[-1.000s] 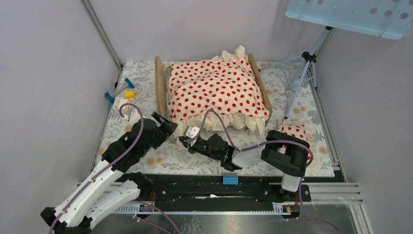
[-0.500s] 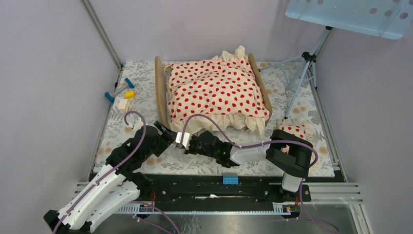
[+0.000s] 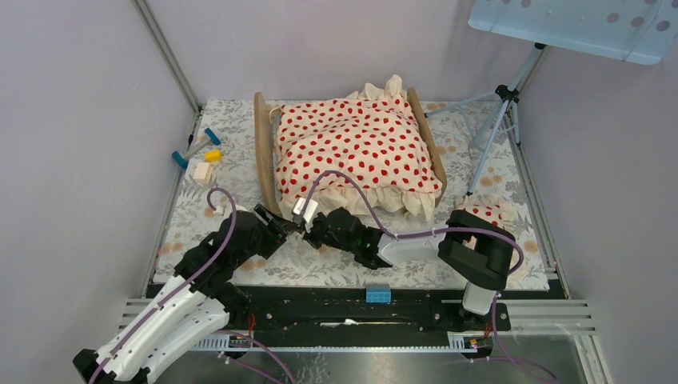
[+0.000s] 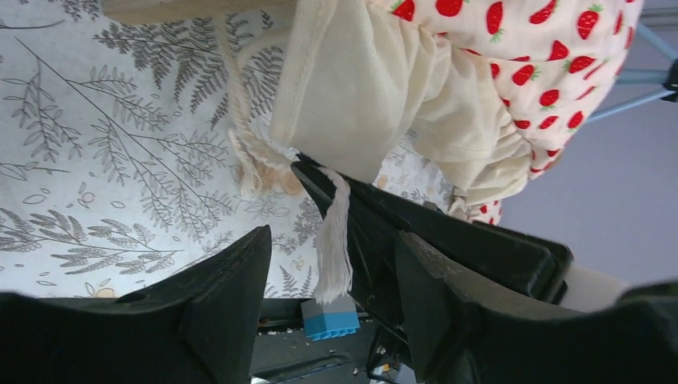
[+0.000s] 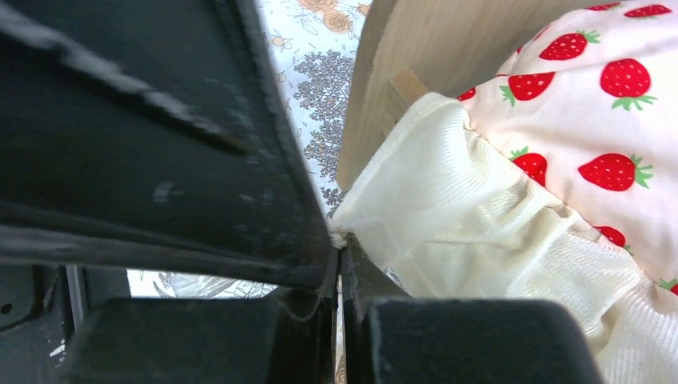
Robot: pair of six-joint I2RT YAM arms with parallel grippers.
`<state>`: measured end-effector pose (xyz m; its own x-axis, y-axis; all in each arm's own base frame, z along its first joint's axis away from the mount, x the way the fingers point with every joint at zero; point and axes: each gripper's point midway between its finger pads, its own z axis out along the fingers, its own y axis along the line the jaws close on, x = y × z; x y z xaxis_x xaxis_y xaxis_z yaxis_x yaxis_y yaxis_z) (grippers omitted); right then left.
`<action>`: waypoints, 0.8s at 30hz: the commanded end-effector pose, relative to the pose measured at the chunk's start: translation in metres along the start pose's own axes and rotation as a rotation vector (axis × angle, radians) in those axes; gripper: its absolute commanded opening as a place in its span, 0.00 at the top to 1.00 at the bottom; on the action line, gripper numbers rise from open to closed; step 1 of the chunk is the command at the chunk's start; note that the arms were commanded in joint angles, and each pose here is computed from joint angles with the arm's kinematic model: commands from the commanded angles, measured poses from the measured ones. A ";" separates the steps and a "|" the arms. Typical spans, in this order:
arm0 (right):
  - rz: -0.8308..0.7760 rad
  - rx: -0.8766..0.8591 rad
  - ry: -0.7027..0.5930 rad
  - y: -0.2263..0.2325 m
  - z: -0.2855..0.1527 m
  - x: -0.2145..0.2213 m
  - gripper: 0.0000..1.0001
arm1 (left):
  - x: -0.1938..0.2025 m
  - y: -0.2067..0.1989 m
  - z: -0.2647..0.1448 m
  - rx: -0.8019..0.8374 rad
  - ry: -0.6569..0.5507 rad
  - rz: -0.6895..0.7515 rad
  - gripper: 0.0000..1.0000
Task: Set up the pet bed
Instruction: Tie the ropes to the bed frame.
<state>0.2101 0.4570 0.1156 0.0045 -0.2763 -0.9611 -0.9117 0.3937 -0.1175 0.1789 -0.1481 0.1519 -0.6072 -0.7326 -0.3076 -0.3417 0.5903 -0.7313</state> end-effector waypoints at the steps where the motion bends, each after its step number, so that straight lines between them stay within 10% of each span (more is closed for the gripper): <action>1: 0.111 0.040 -0.116 -0.015 0.003 -0.045 1.00 | 0.001 -0.016 -0.007 0.080 0.014 -0.047 0.41; 18: 0.194 0.023 -0.130 -0.015 0.005 -0.049 1.00 | 0.008 -0.018 0.001 0.102 0.038 -0.084 0.67; 24: 0.205 0.021 -0.125 -0.015 0.004 -0.046 1.00 | 0.004 -0.018 0.002 0.102 0.019 -0.104 1.00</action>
<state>0.2181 0.4604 0.1268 -0.1477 -0.1756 -0.9733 -0.8908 0.4512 0.0538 0.1764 -0.1583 0.1494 -0.6071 -0.7626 -0.2232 -0.3579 0.5132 -0.7801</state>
